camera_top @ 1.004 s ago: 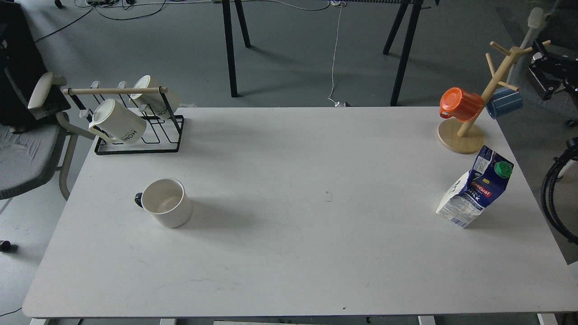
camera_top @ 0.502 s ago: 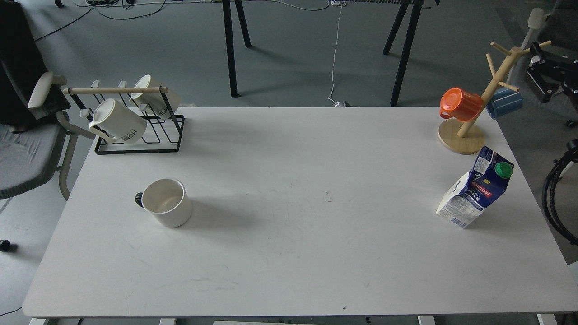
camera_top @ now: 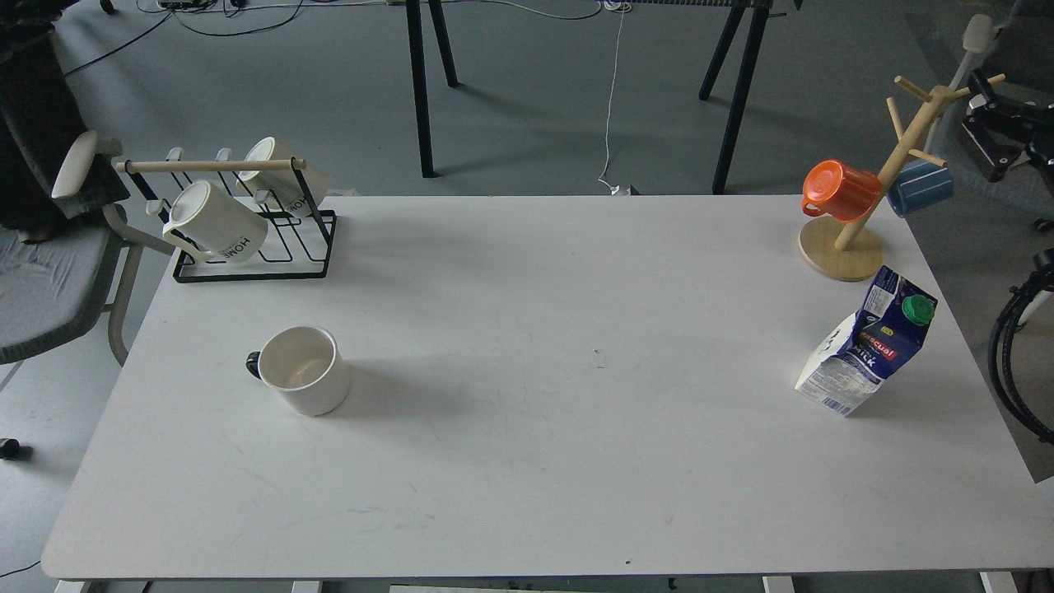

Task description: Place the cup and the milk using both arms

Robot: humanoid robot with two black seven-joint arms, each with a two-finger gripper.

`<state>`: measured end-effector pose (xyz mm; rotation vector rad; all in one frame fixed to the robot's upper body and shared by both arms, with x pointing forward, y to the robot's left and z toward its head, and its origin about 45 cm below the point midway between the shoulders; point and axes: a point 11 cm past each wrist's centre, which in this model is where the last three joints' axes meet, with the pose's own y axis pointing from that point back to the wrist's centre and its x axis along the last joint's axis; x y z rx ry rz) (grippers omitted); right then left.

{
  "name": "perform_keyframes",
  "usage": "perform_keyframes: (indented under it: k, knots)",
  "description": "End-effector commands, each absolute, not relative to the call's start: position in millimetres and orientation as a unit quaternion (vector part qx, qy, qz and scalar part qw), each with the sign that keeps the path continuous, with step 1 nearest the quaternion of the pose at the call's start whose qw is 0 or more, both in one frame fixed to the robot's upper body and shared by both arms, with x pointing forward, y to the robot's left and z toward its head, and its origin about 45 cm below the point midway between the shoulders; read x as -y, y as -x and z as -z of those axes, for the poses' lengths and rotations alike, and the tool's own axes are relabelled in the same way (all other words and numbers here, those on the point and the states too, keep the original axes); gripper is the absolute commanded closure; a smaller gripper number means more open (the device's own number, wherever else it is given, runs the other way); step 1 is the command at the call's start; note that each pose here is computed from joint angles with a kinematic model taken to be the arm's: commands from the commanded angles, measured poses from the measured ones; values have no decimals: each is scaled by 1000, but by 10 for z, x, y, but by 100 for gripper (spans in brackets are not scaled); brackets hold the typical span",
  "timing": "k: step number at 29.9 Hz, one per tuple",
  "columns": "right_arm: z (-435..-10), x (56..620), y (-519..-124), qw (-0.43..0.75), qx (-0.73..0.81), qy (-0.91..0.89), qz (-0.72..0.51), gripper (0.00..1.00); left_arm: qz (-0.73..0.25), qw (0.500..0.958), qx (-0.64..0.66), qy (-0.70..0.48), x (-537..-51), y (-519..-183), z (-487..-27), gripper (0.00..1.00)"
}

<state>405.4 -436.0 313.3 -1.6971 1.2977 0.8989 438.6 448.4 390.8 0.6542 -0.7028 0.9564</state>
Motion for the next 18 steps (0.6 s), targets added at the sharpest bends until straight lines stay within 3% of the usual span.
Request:
perform_keyframes:
  k: [1, 6, 12, 18]
  knots:
    - [-3126, 4387, -4051, 400, -516, 669, -354, 1, -361, 778, 365, -362, -4185, -4342, -3737, 0]
    - [-3110, 4390, -4046, 394, -519, 672, -352, 1, -247, 765, 369, -467, -4132, -4099, -3183, 0]
    - [-3066, 4409, -4028, 387, -525, 672, -351, 1, -162, 769, 344, -513, -4112, -3778, -2746, 0]
    - [-2947, 4443, -3969, 383, -534, 664, -358, 1, -61, 738, 341, -579, -4217, -3490, -2182, 0]
